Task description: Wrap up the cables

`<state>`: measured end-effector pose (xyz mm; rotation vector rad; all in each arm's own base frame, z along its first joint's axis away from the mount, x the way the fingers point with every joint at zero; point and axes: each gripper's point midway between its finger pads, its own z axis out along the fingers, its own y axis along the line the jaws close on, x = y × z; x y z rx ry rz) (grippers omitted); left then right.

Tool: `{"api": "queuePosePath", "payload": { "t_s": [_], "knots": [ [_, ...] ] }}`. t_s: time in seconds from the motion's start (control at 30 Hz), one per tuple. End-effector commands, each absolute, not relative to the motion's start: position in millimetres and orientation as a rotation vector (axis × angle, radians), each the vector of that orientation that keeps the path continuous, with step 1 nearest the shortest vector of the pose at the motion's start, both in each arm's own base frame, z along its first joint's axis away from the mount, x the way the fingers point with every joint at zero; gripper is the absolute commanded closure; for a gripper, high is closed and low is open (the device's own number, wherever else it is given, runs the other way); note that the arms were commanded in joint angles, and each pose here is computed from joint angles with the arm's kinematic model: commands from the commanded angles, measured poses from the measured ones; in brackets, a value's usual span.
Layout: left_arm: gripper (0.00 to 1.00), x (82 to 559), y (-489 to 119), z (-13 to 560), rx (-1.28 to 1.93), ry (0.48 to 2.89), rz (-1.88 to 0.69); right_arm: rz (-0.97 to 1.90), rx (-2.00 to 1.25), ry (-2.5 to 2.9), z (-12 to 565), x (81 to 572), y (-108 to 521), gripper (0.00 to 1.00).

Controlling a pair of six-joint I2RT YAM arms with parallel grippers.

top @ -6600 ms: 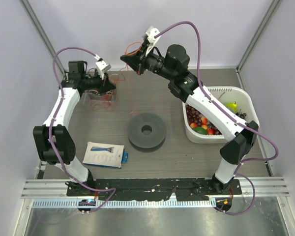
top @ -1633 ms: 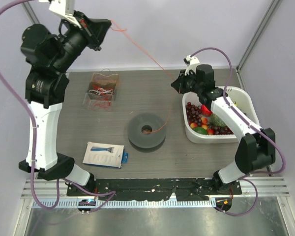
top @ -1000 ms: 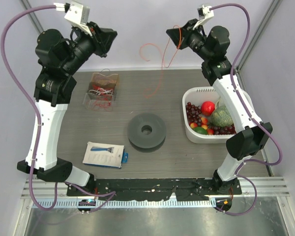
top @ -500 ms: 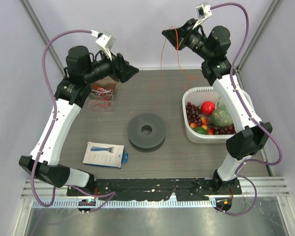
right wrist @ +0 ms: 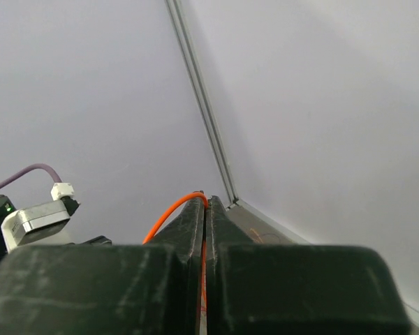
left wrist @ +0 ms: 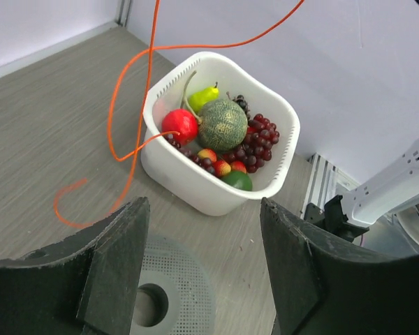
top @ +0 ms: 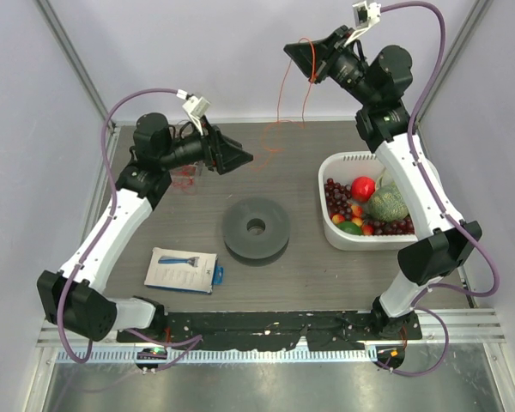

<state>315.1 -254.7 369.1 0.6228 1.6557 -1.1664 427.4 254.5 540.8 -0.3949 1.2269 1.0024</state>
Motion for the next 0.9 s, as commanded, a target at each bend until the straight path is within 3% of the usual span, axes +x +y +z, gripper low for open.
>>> {"api": "queuePosePath", "payload": {
  "t_s": [0.0, 0.37, 0.43, 0.5, 0.6, 0.87],
  "knots": [
    [0.32, 306.0, -251.6, 406.3, 0.673, 1.496, -1.144, 1.049, -0.44, 1.093, 584.0, 389.4, 258.0, 0.99],
    [0.34, 327.8, -249.2, 343.0, 0.597, 1.67, -1.144, 1.081, -0.452, 1.044, 603.1, 376.7, 259.9, 0.99],
    [0.32, 334.8, -248.6, 334.4, 0.518, 1.727, -1.172, 1.097, -0.462, 1.035, 606.0, 371.4, 260.3, 0.99],
    [0.21, 342.5, -246.6, 327.3, 0.439, 1.754, -1.203, 1.119, -0.471, 1.023, 609.6, 365.6, 261.0, 0.99],
    [0.2, 357.5, -236.0, 312.9, 0.332, 1.788, -1.181, 1.148, -0.494, 1.008, 613.8, 357.9, 263.0, 0.99],
    [0.3, 368.4, -230.2, 275.9, 0.221, 1.907, -1.237, 1.183, -0.515, 0.979, 623.6, 343.2, 265.1, 0.99]
  ]
}}
